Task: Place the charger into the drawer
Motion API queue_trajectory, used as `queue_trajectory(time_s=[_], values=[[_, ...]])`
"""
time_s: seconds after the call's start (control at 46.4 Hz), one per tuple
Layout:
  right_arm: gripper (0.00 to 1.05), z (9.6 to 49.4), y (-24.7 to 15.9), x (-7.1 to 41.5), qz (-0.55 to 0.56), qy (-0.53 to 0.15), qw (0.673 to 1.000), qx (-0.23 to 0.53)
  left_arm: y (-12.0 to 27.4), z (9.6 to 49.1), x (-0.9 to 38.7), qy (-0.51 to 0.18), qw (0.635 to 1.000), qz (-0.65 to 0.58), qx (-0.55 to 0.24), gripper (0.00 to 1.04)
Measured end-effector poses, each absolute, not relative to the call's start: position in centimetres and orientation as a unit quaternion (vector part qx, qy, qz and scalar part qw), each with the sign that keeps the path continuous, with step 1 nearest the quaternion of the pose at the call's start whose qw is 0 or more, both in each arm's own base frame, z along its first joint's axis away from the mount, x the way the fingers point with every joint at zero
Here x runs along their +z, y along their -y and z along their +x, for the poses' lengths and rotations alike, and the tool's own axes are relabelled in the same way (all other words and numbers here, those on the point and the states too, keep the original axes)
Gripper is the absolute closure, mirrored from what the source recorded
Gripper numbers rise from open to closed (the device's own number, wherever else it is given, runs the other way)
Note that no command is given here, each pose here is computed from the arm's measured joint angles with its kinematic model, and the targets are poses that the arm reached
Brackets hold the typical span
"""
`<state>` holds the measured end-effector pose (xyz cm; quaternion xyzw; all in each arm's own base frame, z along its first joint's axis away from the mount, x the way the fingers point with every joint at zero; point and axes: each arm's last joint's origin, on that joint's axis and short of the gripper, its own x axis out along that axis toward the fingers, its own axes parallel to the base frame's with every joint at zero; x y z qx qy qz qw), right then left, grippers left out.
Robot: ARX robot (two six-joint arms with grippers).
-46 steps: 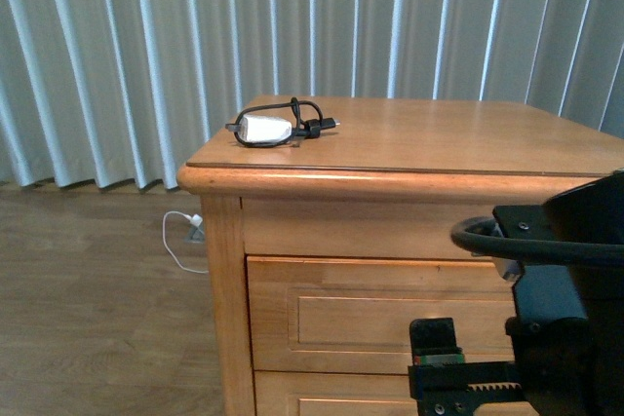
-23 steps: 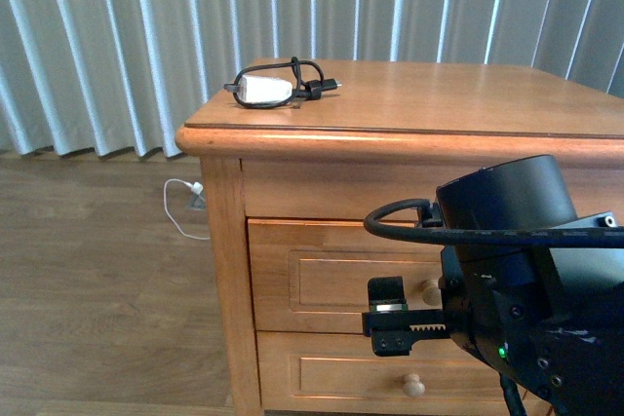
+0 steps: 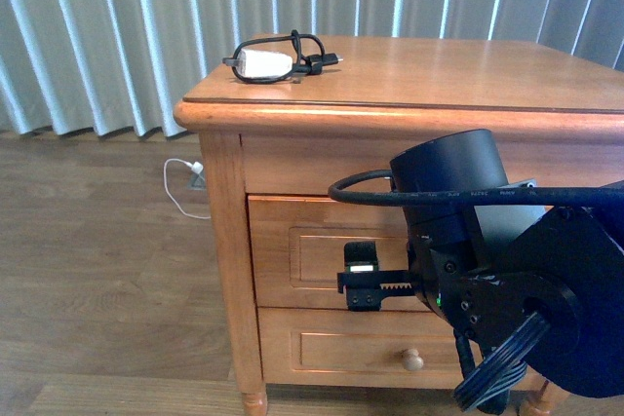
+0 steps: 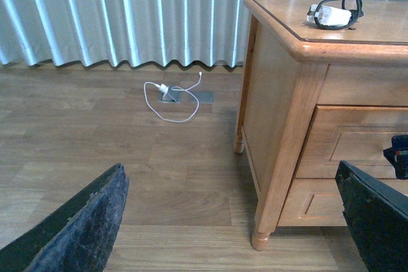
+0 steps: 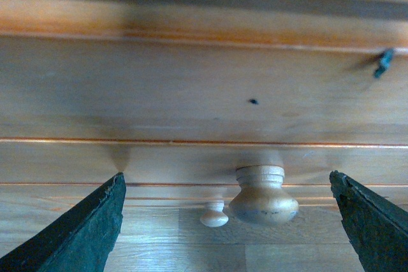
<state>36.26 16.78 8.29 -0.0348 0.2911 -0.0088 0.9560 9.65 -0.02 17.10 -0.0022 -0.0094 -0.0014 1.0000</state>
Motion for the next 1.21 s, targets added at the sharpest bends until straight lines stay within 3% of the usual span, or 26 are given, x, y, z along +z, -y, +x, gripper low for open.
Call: queue_trajectory(time_s=[1.207], values=[[0.09, 36.86, -16.09, 7.85, -0.027, -0.290, 0.957, -0.002, 0.02, 9.65, 17.10, 0.009, 1.000, -0.002, -0.001, 0.06]])
